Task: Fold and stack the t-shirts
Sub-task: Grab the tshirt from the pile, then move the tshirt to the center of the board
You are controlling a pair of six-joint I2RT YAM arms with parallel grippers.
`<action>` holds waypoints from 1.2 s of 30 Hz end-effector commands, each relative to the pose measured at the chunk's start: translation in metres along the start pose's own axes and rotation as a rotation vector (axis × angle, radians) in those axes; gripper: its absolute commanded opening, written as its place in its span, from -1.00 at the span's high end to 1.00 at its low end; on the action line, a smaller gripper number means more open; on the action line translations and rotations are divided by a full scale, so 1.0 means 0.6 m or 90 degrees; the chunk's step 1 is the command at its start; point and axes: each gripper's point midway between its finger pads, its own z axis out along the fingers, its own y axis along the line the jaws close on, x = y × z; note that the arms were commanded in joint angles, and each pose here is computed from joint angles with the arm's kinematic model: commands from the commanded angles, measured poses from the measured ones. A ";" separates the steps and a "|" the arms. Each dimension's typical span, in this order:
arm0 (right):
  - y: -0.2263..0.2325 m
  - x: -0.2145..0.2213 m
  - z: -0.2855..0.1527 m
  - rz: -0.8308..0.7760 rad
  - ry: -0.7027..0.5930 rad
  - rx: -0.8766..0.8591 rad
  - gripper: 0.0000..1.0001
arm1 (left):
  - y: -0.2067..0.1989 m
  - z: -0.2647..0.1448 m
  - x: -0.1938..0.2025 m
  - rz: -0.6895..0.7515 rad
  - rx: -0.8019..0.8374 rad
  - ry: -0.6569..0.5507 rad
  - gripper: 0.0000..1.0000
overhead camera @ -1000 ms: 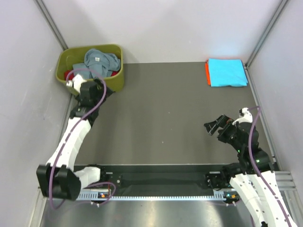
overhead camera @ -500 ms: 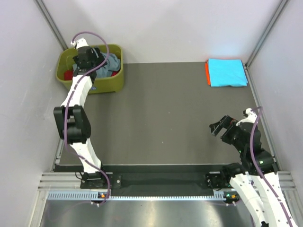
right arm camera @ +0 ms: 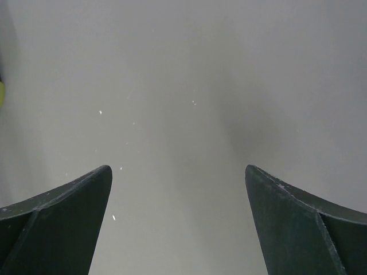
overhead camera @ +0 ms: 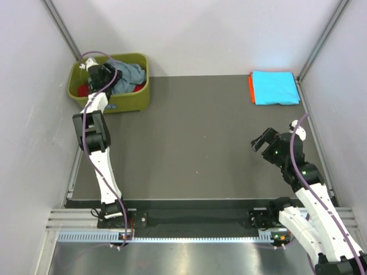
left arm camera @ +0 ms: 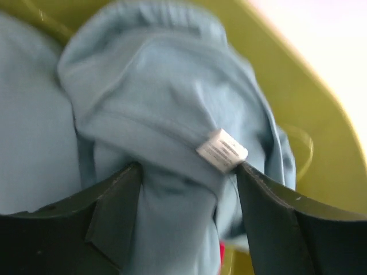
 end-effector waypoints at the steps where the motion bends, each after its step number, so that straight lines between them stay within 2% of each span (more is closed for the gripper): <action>1: 0.021 -0.030 0.018 0.043 -0.036 -0.007 -0.99 | -0.063 0.026 -0.067 -0.053 0.090 -0.066 -0.39; 2: 0.021 -0.028 0.022 0.047 -0.033 -0.006 -0.99 | -0.063 0.031 -0.070 -0.057 0.093 -0.069 -0.29; 3: 0.025 -0.031 0.026 0.057 -0.036 -0.010 -0.99 | -0.078 0.032 -0.084 -0.068 0.113 -0.077 0.02; 5: 0.024 -0.025 0.035 0.062 -0.027 -0.007 -0.99 | -0.093 0.035 -0.096 -0.079 0.148 -0.092 0.30; 6: 0.027 -0.025 0.039 0.065 -0.028 -0.010 -0.99 | -0.111 0.030 -0.106 -0.096 0.171 -0.098 0.52; 8: 0.031 -0.023 0.042 0.061 -0.020 -0.015 -1.00 | -0.143 0.017 -0.123 -0.110 0.210 -0.101 0.84; 10: 0.033 -0.024 0.045 0.048 -0.016 -0.015 -0.99 | -0.186 -0.008 -0.150 -0.129 0.250 -0.108 1.00; 15: 0.043 -0.031 0.040 -0.003 -0.004 -0.027 -0.99 | -0.292 -0.077 -0.196 -0.139 0.324 -0.132 1.00; 18: 0.043 -0.032 0.033 -0.039 0.000 -0.032 -0.99 | -0.368 -0.142 -0.239 -0.151 0.385 -0.152 1.00; 19: 0.043 -0.033 0.030 -0.054 -0.001 -0.036 -0.99 | -0.400 -0.179 -0.263 -0.146 0.416 -0.166 1.00; 23: 0.045 -0.027 0.020 -0.075 0.011 -0.052 -0.99 | -0.506 -0.290 -0.285 -0.107 0.495 -0.157 1.00; 24: 0.047 -0.026 0.018 -0.068 0.013 -0.055 -0.99 | -0.534 -0.314 -0.272 -0.071 0.513 -0.146 1.00; 25: 0.048 -0.025 0.015 -0.058 0.014 -0.057 -0.99 | -0.565 -0.366 -0.286 -0.047 0.536 -0.156 1.00; 27: 0.046 -0.019 0.008 -0.048 0.028 -0.058 -0.99 | -0.591 -0.401 -0.261 -0.001 0.540 -0.126 1.00; 28: 0.047 -0.017 0.004 -0.059 0.036 -0.064 -0.99 | -0.613 -0.455 -0.270 0.020 0.566 -0.128 1.00; 30: 0.070 -0.009 -0.007 -0.095 0.054 -0.122 -0.99 | -0.609 -0.480 -0.249 0.033 0.566 -0.103 1.00; 31: 0.080 -0.010 -0.011 -0.102 0.054 -0.144 -0.99 | -0.638 -0.542 -0.244 0.038 0.597 -0.102 1.00; 32: 0.091 -0.003 -0.016 -0.108 0.070 -0.172 -0.99 | -0.639 -0.558 -0.233 0.040 0.599 -0.093 1.00; 33: 0.096 0.001 -0.018 -0.115 0.076 -0.185 -0.99 | -0.631 -0.552 -0.187 0.036 0.588 -0.050 1.00; 34: 0.101 0.004 -0.018 -0.115 0.085 -0.197 -0.99 | -0.638 -0.596 -0.182 0.047 0.601 -0.050 1.00; 35: 0.108 0.013 -0.021 -0.117 0.103 -0.215 -0.99 | -0.632 -0.600 -0.160 0.071 0.592 -0.043 0.92; 36: 0.110 0.021 -0.019 -0.115 0.120 -0.221 -0.99 | -0.617 -0.611 -0.102 0.071 0.568 0.015 0.70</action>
